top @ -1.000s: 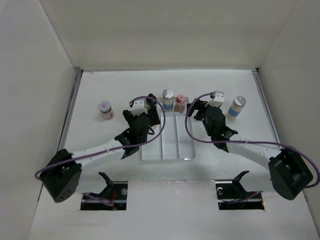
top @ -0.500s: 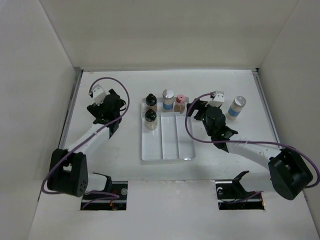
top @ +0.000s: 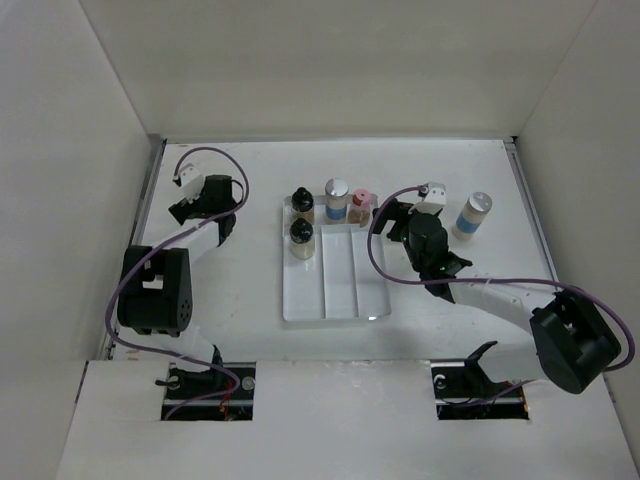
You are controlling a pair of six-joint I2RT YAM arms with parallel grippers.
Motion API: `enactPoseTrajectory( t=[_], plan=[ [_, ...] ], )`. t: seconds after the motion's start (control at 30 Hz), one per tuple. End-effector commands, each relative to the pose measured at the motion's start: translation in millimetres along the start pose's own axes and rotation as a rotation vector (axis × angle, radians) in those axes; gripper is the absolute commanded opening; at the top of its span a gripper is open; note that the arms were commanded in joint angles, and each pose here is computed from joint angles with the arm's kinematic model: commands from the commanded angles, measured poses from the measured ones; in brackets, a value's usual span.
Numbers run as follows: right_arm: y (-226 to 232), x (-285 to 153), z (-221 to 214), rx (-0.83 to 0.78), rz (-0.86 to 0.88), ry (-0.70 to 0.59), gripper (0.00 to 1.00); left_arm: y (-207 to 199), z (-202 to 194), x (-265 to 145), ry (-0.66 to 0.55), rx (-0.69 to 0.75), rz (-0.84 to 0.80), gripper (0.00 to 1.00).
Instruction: Organize the condiment bottles
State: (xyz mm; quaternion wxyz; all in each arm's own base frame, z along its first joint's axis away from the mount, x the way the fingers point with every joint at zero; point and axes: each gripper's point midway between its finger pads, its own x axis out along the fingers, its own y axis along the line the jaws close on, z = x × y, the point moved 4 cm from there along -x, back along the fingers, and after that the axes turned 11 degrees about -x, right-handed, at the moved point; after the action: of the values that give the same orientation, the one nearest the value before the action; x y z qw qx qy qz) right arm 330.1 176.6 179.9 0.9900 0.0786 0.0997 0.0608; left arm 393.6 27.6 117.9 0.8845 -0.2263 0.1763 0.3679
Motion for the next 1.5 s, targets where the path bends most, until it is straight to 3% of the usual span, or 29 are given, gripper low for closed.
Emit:
enactPoseTrajectory(
  t=[0.0, 0.1, 0.33, 0.53, 0.73, 1.13, 1.23, 1.33, 1.47],
  plan=[
    [1.8, 1.8, 21.1, 0.021, -0.002, -0.069, 0.94, -18.7, 9.5, 4.8, -0.004, -0.010, -0.050, 0.94],
    [1.6, 1.8, 19.8, 0.023, -0.002, -0.069, 0.95, -20.4, 3.4, 6.3, 0.009, -0.008, -0.064, 0.89],
    [2.0, 3.8, 18.6, 0.018, -0.005, -0.063, 0.95, -6.9, -2.5, -7.4, -0.019, -0.026, -0.067, 0.54],
    [2.2, 1.1, 22.0, 0.023, -0.001, -0.073, 0.95, 8.7, 3.0, -47.7, -0.112, -0.067, -0.110, 0.43],
    [1.6, -4.4, 28.7, 0.032, 0.004, -0.094, 0.95, -2.6, 4.8, -113.7, -0.130, -0.068, -0.282, 0.41],
    [-12.8, -11.7, 37.6, 0.034, -0.035, -0.129, 0.95, 6.7, -43.0, -243.5, 0.031, 0.096, -0.670, 0.39],
    [-14.4, -12.6, 38.5, 0.036, -0.040, -0.133, 0.89, 0.8, -57.9, -273.7, 0.062, 0.113, -0.777, 0.39],
    [-14.8, -7.7, 32.8, 0.028, -0.047, -0.116, 0.77, -11.6, -73.8, -296.2, 0.085, 0.139, -0.855, 0.39],
    [-15.7, -8.2, 35.2, 0.023, -0.055, -0.120, 0.69, -22.9, -96.5, -294.8, 0.083, 0.210, -0.861, 0.39]
  ],
)
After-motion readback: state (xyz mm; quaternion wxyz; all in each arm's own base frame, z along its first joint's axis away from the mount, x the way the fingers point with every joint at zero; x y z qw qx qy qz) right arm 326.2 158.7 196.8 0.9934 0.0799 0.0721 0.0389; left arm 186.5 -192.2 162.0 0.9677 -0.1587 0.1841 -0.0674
